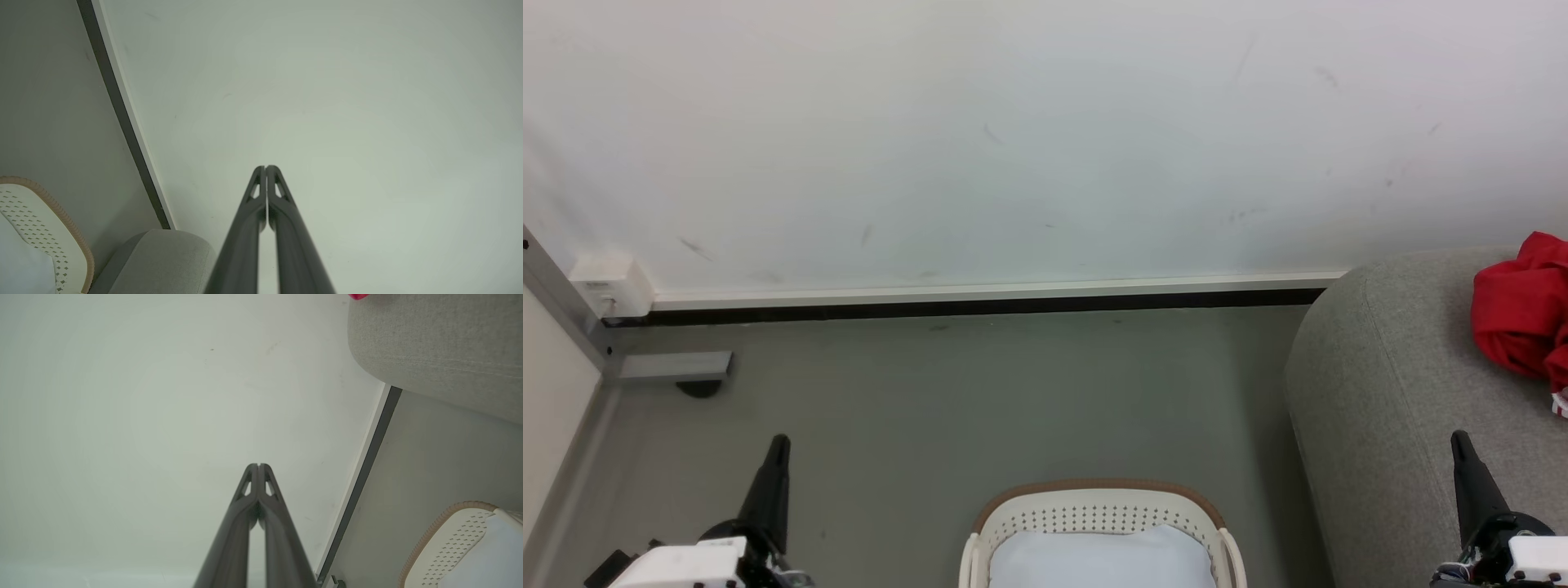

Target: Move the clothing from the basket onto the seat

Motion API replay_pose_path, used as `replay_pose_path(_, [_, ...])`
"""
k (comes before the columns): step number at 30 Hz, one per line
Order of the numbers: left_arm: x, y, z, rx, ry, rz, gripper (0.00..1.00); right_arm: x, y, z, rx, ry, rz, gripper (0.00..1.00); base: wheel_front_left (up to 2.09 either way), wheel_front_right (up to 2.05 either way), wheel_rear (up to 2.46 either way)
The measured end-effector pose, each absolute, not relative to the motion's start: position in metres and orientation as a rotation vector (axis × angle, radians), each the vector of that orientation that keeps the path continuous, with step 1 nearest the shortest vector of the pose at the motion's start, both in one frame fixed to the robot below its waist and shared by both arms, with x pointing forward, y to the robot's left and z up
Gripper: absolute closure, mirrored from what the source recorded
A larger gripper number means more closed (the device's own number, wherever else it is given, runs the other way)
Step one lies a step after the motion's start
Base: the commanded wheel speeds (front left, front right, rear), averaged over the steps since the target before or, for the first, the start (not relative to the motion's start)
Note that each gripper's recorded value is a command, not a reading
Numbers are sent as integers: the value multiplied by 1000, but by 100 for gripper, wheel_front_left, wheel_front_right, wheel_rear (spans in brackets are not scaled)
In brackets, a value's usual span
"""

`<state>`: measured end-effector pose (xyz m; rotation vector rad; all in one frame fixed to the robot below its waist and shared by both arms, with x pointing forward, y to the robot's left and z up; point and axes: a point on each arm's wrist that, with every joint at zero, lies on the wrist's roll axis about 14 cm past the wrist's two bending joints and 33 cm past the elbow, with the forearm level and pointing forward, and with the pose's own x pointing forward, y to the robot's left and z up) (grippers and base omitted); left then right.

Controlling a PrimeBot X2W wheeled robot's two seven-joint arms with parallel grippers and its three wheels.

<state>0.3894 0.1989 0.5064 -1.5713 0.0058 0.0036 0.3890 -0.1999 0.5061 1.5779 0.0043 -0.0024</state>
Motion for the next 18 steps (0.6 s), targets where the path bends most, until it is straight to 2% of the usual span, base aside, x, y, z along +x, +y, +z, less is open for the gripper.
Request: replay_pose_path(18, [389, 199, 506, -1571, 6, 4, 100, 389, -200, 506, 1578, 4, -3, 100, 0, 0, 0])
